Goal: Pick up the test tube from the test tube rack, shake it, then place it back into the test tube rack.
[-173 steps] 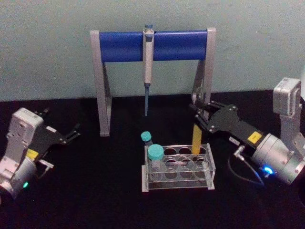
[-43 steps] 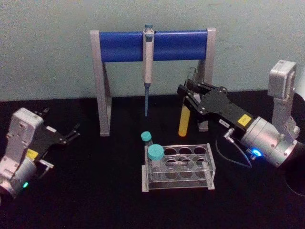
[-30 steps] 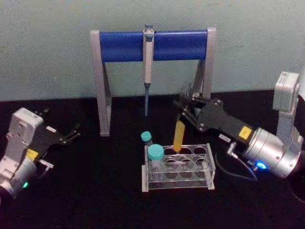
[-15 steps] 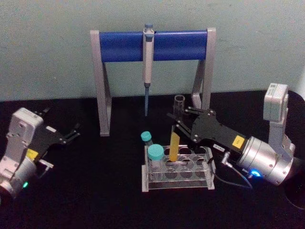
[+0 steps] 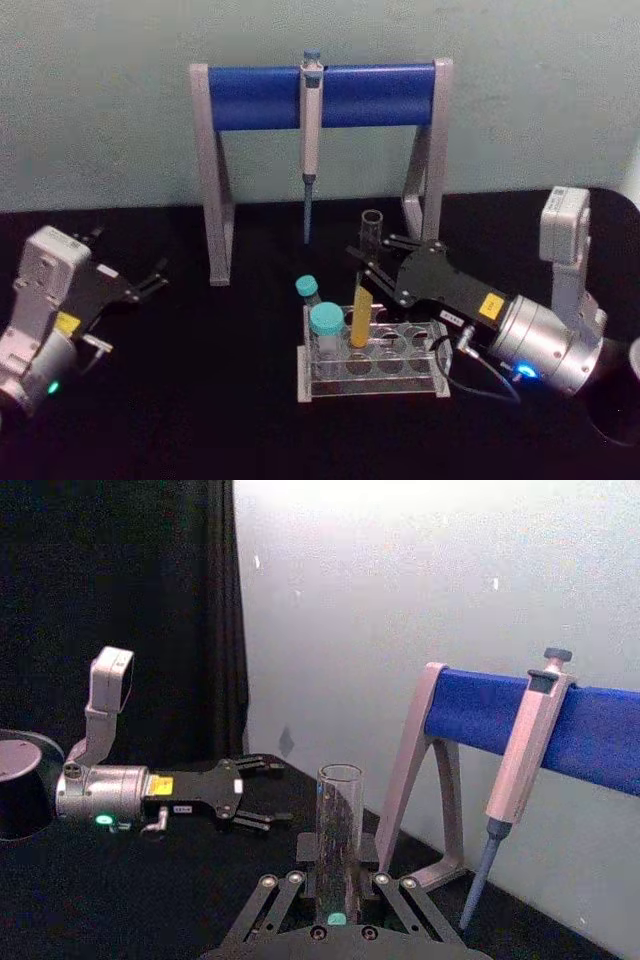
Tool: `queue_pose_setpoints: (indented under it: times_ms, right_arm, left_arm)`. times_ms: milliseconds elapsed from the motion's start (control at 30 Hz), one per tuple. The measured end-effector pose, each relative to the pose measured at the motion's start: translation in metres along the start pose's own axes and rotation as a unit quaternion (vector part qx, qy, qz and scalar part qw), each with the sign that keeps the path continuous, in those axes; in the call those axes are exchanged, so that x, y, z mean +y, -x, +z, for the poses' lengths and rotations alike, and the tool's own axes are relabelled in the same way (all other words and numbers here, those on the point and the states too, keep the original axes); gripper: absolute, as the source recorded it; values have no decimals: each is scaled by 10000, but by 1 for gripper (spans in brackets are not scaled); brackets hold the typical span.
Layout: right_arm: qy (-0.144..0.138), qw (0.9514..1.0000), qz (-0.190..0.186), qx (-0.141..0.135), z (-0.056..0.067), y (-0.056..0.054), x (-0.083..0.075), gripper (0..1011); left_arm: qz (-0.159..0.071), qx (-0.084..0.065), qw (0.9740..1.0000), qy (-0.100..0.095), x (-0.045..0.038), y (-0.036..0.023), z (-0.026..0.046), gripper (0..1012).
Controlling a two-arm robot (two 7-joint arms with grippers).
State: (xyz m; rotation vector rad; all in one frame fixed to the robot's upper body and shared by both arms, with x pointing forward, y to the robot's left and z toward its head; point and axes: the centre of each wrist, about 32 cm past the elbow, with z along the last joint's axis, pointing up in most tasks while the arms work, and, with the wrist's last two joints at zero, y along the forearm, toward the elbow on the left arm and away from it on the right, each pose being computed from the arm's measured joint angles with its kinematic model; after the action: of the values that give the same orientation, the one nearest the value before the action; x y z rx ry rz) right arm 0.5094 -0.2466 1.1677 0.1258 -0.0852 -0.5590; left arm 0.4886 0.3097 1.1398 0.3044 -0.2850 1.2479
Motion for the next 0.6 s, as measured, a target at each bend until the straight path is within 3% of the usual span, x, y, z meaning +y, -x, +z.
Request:
queue_pose_setpoints:
  times_ms: [600]
  right_arm:
    - [142,9998,-92,124,-167,46,-18,224]
  left_arm:
    - [0,0,10000,0,0,0,0,1001]
